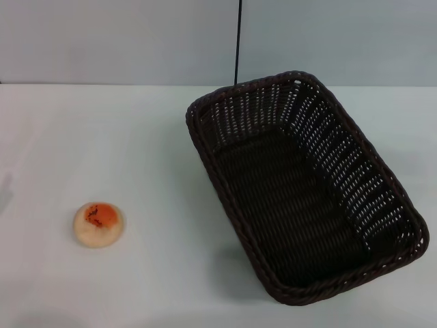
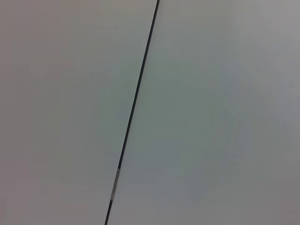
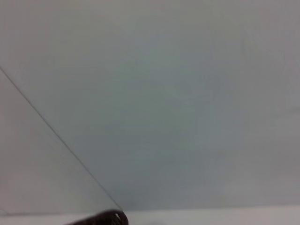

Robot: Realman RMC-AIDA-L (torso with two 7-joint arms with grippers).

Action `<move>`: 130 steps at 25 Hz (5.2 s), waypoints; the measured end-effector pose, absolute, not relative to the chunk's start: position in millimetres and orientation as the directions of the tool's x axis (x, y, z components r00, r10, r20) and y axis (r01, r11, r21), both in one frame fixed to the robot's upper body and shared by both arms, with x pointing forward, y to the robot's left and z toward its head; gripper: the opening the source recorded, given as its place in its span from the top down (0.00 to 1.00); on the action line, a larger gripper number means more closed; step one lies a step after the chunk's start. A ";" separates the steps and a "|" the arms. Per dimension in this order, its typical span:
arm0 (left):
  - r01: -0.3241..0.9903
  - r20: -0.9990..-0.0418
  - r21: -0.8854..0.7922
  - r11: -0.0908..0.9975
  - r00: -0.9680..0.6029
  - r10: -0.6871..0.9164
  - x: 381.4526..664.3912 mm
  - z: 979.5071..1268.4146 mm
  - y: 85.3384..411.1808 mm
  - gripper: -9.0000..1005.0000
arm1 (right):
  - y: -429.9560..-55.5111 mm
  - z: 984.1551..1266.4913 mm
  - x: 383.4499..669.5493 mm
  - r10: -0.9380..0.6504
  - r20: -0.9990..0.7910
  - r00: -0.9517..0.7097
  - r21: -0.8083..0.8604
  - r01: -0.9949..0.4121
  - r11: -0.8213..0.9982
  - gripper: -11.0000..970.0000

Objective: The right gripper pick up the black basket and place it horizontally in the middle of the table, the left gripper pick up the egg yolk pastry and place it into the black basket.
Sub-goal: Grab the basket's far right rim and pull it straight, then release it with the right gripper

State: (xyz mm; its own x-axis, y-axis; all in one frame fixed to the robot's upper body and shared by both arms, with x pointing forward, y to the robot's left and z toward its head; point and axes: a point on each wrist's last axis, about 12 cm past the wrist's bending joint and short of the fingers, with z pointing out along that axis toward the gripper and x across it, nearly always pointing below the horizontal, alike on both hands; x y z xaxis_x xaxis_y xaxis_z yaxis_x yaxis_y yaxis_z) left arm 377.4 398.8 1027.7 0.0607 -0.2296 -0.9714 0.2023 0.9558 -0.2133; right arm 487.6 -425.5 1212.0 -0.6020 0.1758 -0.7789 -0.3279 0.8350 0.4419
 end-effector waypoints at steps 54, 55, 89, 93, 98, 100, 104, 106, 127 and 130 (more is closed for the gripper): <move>0.151 -0.969 -0.246 0.957 -0.002 -0.249 392.3 1009.3 382.0 0.16 | -220.1 1148.6 620.6 -0.379 -0.323 -0.867 0.351 -0.482 0.803 0.54; 0.151 -0.969 -0.246 0.957 -0.002 -0.249 392.2 1009.3 382.1 0.16 | -221.7 1150.8 620.5 -0.379 -0.331 -0.864 0.345 -0.485 0.804 0.56; 0.195 -0.971 -0.204 0.959 0.086 -0.224 369.8 1006.4 353.6 0.16 | -125.7 1207.1 625.4 -0.869 -0.491 0.058 -0.129 -0.992 0.007 0.80; 0.192 -0.969 -0.211 0.959 0.086 -0.230 368.3 1005.7 352.2 0.16 | -118.9 1204.3 626.8 -0.870 -0.483 0.096 -0.173 -0.985 -0.013 0.80; 0.189 -0.969 -0.215 0.958 0.081 -0.233 368.4 1005.0 351.9 0.16 | -115.8 1199.7 627.3 -0.848 -0.523 0.081 -0.166 -0.986 0.009 0.80; 0.190 -0.969 -0.215 0.958 0.081 -0.234 369.2 1005.0 351.6 0.16 | -114.8 1198.8 627.5 -0.834 -0.546 0.077 -0.166 -0.986 0.018 0.80; 0.195 -0.969 -0.213 0.957 0.085 -0.233 372.9 1006.0 351.4 0.16 | -111.3 1195.6 627.1 -0.807 -0.586 0.078 -0.157 -0.987 0.019 0.79; 0.198 -0.969 -0.211 0.957 0.086 -0.232 374.1 1006.3 351.2 0.16 | -108.5 1192.0 626.3 -0.807 -0.585 0.084 -0.156 -0.988 0.010 0.78; 0.198 -0.972 -0.199 0.960 0.086 -0.219 373.6 1007.2 354.7 0.18 | -95.7 1183.8 615.3 -0.805 -0.566 0.176 -0.251 -0.967 -0.035 0.55; 0.222 -0.975 -0.191 0.956 0.066 -0.211 372.5 1006.8 355.4 0.18 | -101.9 1191.5 612.4 -0.775 -0.610 0.167 -0.272 -0.962 0.006 0.43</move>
